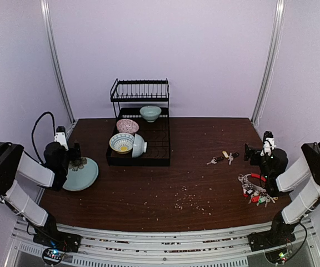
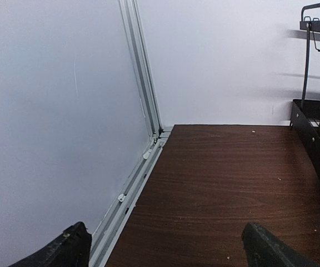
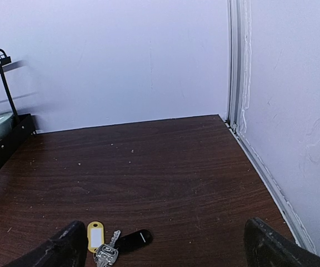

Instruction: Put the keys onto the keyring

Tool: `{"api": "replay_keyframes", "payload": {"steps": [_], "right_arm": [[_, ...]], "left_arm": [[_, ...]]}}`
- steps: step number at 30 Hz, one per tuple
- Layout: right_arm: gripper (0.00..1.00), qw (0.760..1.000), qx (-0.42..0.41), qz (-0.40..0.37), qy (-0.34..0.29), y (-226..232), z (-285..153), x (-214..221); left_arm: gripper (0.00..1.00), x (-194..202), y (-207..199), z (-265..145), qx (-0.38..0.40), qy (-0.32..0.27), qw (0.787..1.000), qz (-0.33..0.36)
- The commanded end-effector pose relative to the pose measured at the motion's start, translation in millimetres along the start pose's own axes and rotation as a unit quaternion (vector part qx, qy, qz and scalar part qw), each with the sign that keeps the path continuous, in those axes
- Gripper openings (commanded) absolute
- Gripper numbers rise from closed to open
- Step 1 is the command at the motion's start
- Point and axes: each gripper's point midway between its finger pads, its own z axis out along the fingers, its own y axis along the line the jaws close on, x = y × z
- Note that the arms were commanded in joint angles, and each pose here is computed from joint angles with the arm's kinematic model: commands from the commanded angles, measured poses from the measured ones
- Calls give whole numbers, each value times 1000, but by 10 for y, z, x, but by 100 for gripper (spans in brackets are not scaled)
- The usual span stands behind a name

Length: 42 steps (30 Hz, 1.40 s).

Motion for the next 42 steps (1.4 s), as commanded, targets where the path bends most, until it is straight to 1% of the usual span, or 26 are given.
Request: {"api": "replay_keyframes", "payload": {"steps": [1,2,5,6,7,8,9,11,13,15,17,18,20,22,24,26,29,31,32,35,38,42], "right_arm": [[100,1000,5,2,-14,-28,-13,-122],[100,1000,9,2,-19,-32,-6,-263],[100,999,42,24,16,-107,45,-457],[100,998,48,29,21,-113,65,-563],[100,997,52,36,40,-114,81,-603],[100,996,54,44,55,-101,102,-673],[100,994,56,60,79,-87,106,-693],[99,988,46,83,120,-20,89,-734],[93,980,41,104,165,34,25,-661],[88,968,57,118,214,11,-72,-483],[84,953,78,121,265,-22,-190,-232],[82,947,85,117,287,-22,-246,-102],[77,934,99,106,326,-14,-351,150],[73,919,113,100,363,-11,-442,360],[70,905,123,104,394,-6,-533,552],[66,895,115,109,417,57,-599,736],[62,885,105,105,441,176,-674,946],[61,879,99,105,455,248,-692,1074],[59,873,95,106,466,280,-706,1149],[57,862,83,106,489,383,-753,1346],[55,853,69,106,506,497,-756,1506],[50,847,18,87,523,908,-732,1600]], "left_arm": [[98,-75,25,5,-5,-18,1000,-3],[98,-70,25,3,-5,-18,1000,-4],[98,-80,-16,31,4,-15,1000,0],[98,-63,-6,64,-2,-6,1000,6],[98,-74,42,121,-22,10,1000,7],[98,-128,153,172,-59,28,998,0],[98,-224,293,182,-101,39,994,-18],[98,-564,494,110,-148,10,988,-35],[98,-856,603,12,-164,-13,984,-73],[98,-1050,644,-103,-161,-15,979,-123],[98,-1272,535,-241,-106,-27,979,-170],[98,-1415,446,-335,-66,-36,978,-195],[98,-1721,293,-567,2,-63,971,-229],[98,-1921,166,-759,39,-75,965,-247],[98,-2014,11,-879,69,-60,964,-251],[98,-2106,-255,-1005,126,-40,960,-246],[98,-2212,-632,-1209,214,-21,946,-243],[98,-2254,-822,-1329,262,-15,936,-237],[98,-2261,-890,-1378,278,-10,932,-231],[98,-2266,-930,-1448,290,0,931,-222],[98,-2273,-839,-1463,275,-4,936,-222],[98,-2318,-752,-1517,271,-16,935,-228]]}}
